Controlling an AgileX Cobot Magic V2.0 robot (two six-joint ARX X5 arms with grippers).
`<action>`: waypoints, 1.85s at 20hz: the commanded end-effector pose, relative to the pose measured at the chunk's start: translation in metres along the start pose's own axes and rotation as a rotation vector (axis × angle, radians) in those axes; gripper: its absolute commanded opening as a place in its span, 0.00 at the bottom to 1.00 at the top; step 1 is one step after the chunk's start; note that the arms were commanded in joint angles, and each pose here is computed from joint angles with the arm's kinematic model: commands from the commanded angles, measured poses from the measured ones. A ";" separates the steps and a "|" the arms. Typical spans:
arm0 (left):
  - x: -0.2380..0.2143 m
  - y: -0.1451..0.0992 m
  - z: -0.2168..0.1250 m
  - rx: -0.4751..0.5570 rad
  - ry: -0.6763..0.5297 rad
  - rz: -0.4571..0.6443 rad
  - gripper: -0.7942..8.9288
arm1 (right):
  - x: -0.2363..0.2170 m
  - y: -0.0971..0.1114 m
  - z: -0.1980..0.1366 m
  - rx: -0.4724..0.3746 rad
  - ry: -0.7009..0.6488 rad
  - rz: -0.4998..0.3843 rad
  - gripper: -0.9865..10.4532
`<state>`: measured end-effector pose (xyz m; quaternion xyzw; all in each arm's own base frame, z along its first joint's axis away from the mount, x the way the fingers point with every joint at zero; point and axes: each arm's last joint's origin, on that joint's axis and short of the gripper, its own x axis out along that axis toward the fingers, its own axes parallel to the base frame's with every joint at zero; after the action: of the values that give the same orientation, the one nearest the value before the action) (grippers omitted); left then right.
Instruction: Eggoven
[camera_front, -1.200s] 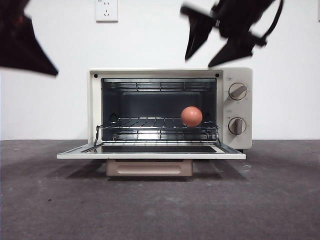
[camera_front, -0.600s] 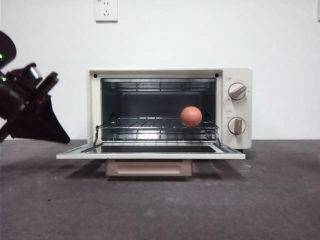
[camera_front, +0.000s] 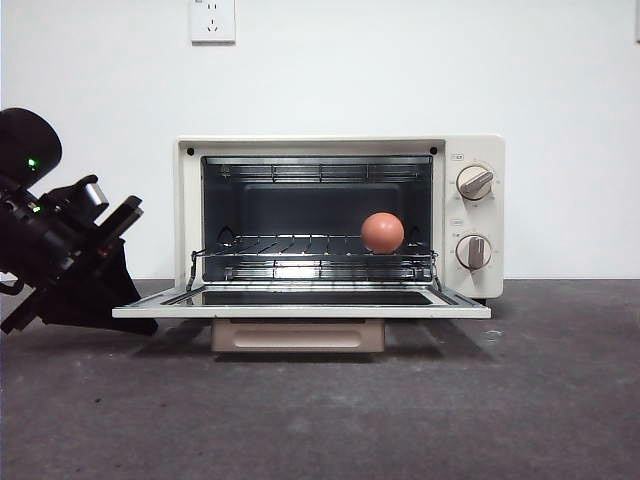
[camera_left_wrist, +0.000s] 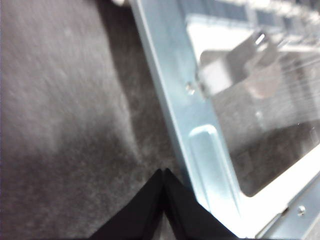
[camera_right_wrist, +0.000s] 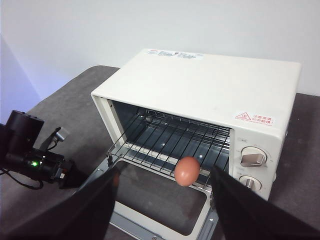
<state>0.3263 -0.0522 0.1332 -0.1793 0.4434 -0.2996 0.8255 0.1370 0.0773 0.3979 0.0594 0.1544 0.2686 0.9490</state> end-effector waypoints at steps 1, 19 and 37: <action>0.007 -0.003 0.000 0.013 0.006 -0.018 0.09 | -0.001 0.002 0.005 -0.013 -0.018 0.012 0.35; -0.023 -0.017 0.064 -0.067 -0.406 -0.307 0.09 | -0.001 0.001 0.000 -0.008 0.035 0.003 0.35; -0.118 -0.124 0.031 0.251 -0.334 -0.044 0.09 | 0.017 -0.004 -0.023 0.010 0.280 -0.035 0.34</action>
<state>0.2630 -0.0676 0.2865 -0.1655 0.2751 -0.3267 0.8889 0.1435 0.0809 0.3693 0.0278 0.2910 0.2493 0.9233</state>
